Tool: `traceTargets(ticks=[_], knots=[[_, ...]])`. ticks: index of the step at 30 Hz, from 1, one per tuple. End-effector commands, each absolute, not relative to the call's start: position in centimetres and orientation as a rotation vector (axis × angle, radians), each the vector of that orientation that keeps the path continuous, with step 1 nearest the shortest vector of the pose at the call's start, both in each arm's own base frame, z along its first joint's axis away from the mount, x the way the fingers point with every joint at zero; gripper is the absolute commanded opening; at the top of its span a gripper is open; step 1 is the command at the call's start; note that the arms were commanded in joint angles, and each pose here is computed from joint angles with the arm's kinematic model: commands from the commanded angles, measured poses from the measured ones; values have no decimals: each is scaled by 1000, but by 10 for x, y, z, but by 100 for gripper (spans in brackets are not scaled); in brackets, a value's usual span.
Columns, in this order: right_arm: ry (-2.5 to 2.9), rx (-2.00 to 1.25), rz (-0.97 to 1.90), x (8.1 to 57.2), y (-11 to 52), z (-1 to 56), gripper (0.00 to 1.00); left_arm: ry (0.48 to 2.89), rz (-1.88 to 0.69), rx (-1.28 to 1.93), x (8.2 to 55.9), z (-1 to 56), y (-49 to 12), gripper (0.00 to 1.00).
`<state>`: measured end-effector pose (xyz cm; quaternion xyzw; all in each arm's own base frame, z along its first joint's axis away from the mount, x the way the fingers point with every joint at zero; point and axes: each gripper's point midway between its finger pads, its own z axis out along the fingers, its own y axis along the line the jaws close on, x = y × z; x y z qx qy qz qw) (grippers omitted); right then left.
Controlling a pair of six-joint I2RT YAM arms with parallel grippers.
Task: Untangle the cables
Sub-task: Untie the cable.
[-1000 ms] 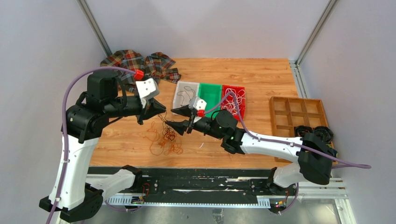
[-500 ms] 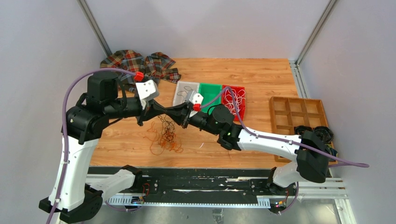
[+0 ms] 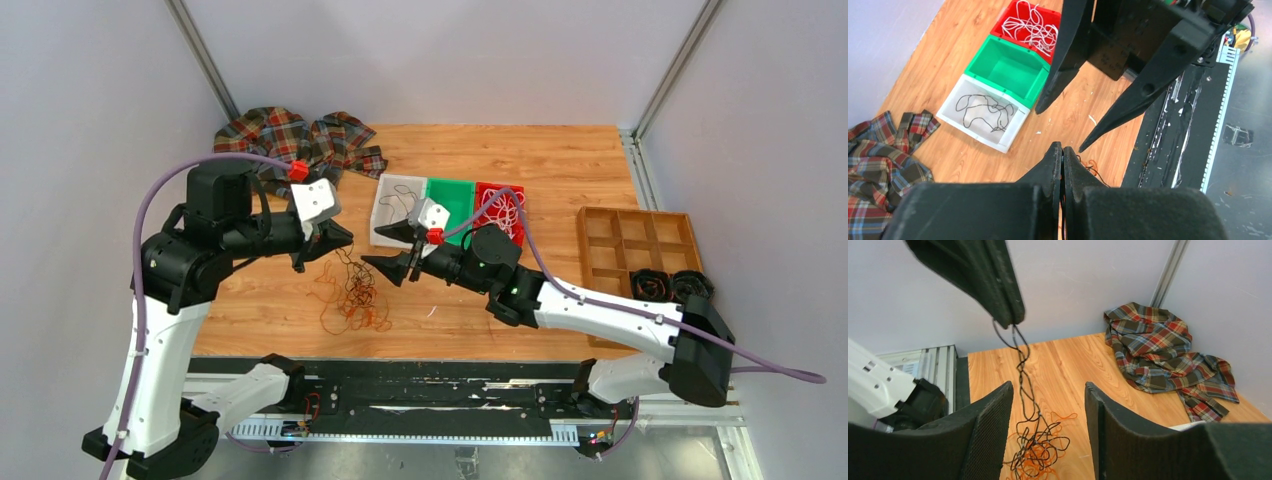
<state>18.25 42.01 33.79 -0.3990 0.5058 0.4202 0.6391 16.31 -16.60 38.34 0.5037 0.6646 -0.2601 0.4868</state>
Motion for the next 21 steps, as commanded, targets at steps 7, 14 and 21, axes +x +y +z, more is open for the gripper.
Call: traceTargets(ticks=[7,14,21], knots=[[1059,-1077,1126,146,433,359,48,1588,-617,1243,166,384,-168,0],[1116,-950,1073,176,446,363,34,1579,-642,1237,161,387,-169,0],[1131,-850,1053,191,444,368,13,1578,-671,1221,155,391,-170,1]])
